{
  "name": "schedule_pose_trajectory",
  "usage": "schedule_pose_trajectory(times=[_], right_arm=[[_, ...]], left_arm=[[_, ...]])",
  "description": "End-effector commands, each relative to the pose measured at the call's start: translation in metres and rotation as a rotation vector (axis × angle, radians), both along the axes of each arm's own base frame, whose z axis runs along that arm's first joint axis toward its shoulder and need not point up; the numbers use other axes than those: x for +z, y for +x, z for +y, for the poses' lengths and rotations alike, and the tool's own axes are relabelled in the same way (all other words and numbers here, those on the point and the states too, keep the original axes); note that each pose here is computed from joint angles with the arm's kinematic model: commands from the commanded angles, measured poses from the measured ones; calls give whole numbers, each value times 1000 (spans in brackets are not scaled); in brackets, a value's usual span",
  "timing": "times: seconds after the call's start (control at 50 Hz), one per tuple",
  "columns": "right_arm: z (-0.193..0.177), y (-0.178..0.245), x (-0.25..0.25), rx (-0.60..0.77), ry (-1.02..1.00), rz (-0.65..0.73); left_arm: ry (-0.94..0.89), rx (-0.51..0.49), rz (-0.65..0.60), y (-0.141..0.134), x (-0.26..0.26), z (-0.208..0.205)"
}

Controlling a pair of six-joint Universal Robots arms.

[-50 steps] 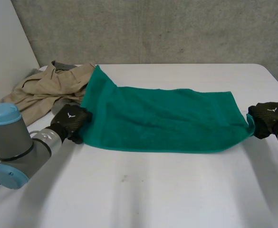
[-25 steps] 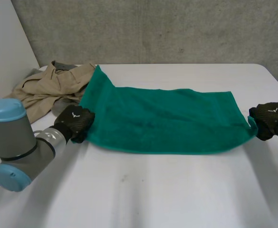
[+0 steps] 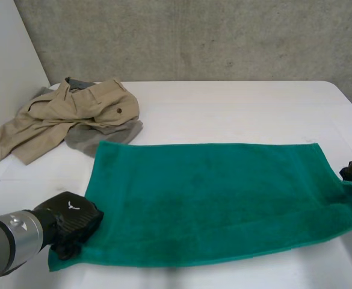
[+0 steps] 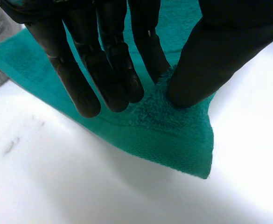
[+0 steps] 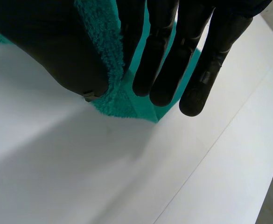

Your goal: Fold the laundry.

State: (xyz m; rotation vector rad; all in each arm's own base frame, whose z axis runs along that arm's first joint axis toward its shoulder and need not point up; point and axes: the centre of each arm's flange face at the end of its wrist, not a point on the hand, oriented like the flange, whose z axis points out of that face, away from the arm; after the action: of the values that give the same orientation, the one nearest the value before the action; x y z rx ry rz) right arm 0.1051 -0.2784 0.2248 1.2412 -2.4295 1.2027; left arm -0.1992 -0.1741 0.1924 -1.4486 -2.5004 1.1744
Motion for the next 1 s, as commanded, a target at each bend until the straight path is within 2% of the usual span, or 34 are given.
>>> schedule_pose_trajectory(times=[0.02,0.08,0.16,0.32,0.48,0.64,0.74,0.88,1.0], right_arm=[[-39,-5,-15,-100,-105,-109],[-58,-6,-26,-146,-138,-160],[-77,1,-43,-171,-158,-160],[-111,20,-57,-217,-250,-96],[-142,37,-66,-241,-315,-162],[-153,37,-73,-316,-342,-117],[-154,42,-69,-316,-359,-127],[-150,46,-42,-284,-424,-149],[-143,55,-31,-181,-425,-185]], left_arm=[[-160,19,62,-16,-14,-53],[-208,21,123,-37,-20,-75],[-252,36,164,-60,-31,-104],[-425,98,179,-83,-48,-164],[-564,85,242,-101,-57,-196],[-587,75,258,-108,-69,-204],[-604,70,266,-112,-66,-201],[-649,75,286,-106,-30,-191],[-617,62,278,-99,-26,-173]])
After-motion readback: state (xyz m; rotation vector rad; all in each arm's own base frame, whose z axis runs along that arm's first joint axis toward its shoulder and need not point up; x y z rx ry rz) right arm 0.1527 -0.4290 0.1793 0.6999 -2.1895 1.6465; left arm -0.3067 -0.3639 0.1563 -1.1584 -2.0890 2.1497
